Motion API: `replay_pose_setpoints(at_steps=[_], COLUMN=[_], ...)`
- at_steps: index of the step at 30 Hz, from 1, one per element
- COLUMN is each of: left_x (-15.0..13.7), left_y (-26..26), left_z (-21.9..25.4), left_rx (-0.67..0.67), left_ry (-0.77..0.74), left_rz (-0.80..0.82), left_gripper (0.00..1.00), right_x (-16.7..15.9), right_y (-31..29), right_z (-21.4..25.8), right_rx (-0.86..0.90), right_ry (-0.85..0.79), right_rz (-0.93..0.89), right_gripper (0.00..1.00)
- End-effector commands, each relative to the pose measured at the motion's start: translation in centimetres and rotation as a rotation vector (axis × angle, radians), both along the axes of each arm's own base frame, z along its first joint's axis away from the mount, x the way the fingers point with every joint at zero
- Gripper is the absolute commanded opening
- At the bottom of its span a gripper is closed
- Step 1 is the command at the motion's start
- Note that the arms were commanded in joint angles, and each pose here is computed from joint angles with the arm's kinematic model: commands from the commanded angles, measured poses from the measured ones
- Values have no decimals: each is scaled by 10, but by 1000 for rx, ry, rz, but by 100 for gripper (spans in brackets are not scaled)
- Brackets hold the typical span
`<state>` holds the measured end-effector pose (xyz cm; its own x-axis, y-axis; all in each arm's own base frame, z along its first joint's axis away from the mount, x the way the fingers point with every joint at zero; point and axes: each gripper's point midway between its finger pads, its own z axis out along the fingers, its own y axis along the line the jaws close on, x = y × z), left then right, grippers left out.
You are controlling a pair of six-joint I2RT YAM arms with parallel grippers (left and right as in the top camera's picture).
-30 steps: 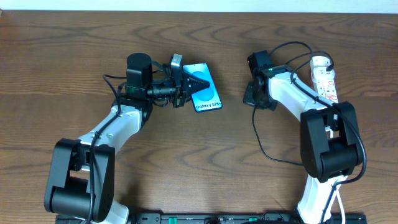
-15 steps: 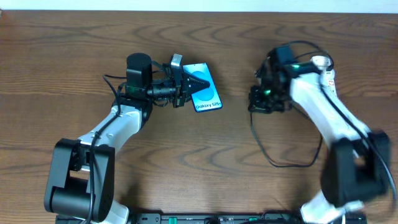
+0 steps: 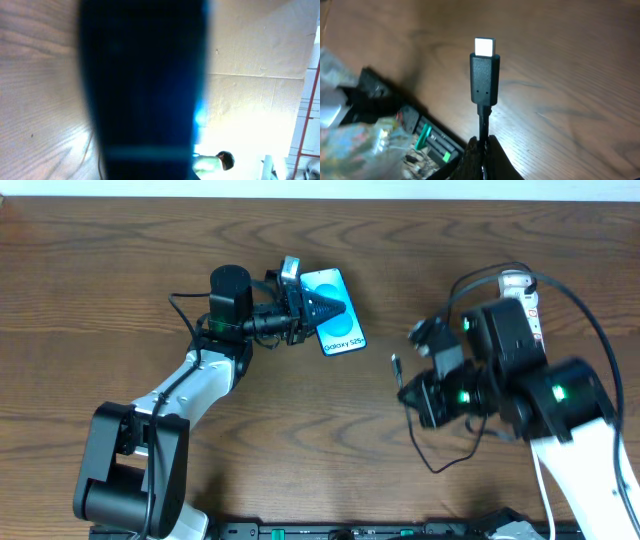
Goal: Plug charger to phone and switch on socket
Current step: 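Carry the USB-C plug with the right gripper to the phone's bottom port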
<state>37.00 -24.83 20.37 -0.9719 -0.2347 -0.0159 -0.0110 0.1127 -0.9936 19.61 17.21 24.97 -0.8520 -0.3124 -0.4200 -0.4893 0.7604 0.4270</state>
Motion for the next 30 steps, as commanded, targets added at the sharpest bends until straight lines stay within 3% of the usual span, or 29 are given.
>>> replay_pose_setpoints(at_steps=[1, 8, 17, 30], left_x=[8, 8, -2, -4], left_y=[0, 0, -3, -4], left_z=[18, 22, 36, 36], left_rx=[-11, -20, -49, -42], left_ry=[-104, -125, -219, -258], left_rz=[15, 12, -53, -70], left_gripper=[8, 7, 7, 7], right_x=[-24, -15, 15, 35], right_y=[13, 18, 42, 63], right_z=[10, -31, -63, -60], right_rx=[38, 22, 32, 105], right_ry=[-82, -17, 29, -11], right_rz=[114, -1, -12, 16], right_gripper=[1, 1, 1, 1])
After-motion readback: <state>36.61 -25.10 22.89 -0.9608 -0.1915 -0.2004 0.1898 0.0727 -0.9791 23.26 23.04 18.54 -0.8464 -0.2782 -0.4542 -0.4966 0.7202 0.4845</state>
